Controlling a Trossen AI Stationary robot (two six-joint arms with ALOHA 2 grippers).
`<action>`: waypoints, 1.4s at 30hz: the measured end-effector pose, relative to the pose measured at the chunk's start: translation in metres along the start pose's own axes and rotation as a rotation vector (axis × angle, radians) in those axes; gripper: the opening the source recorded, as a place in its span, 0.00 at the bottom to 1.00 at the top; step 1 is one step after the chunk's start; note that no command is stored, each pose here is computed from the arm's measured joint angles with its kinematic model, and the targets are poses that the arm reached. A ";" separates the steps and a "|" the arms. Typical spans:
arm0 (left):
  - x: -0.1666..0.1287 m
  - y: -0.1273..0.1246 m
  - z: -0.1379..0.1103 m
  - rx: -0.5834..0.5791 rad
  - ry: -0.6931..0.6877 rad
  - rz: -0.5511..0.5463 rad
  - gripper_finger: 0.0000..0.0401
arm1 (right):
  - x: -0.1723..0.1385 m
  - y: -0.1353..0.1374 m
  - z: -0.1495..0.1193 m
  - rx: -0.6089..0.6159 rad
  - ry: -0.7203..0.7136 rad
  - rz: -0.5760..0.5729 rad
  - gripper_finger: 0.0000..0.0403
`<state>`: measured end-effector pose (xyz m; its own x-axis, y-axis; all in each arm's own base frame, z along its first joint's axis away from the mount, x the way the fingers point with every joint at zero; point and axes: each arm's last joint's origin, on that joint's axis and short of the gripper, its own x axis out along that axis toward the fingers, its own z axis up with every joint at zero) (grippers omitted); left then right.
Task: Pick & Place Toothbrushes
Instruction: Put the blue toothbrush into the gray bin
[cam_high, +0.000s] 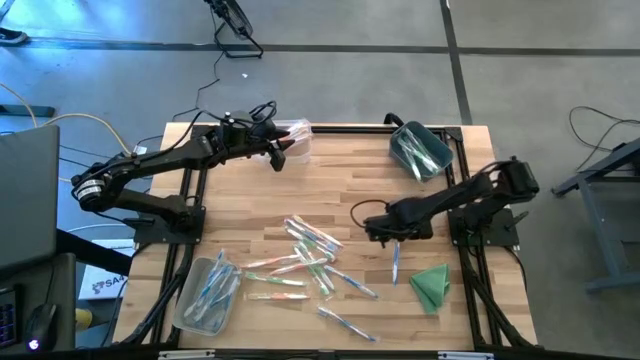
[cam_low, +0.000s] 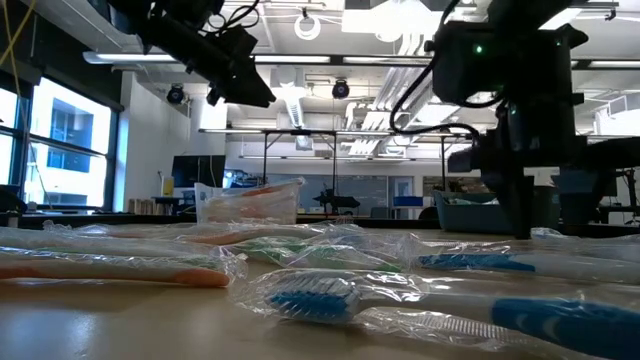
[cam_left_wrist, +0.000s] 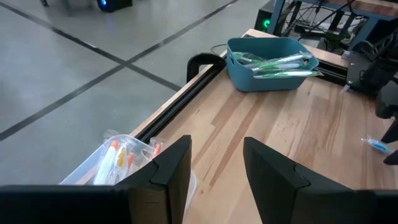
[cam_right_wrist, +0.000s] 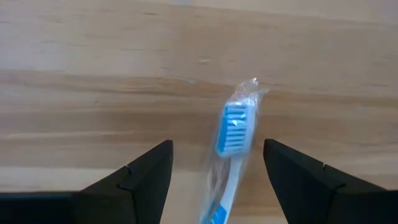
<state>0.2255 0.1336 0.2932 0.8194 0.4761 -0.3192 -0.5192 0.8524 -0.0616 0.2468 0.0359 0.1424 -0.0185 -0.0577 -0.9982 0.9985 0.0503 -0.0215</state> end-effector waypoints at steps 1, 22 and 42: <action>0.000 0.000 0.000 0.000 0.004 0.000 0.35 | 0.002 0.001 0.000 0.000 -0.001 -0.008 0.61; 0.000 0.000 -0.006 -0.023 0.065 0.005 0.35 | 0.010 0.008 -0.001 -0.052 -0.014 0.019 0.14; 0.000 0.000 -0.006 -0.057 0.063 0.006 0.35 | 0.009 0.007 -0.001 -0.115 -0.018 0.021 0.02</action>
<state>0.2236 0.1326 0.2874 0.8001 0.4650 -0.3788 -0.5386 0.8350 -0.1127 0.2539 0.0364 0.1332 0.0040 -0.0736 -0.9973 0.9862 0.1653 -0.0083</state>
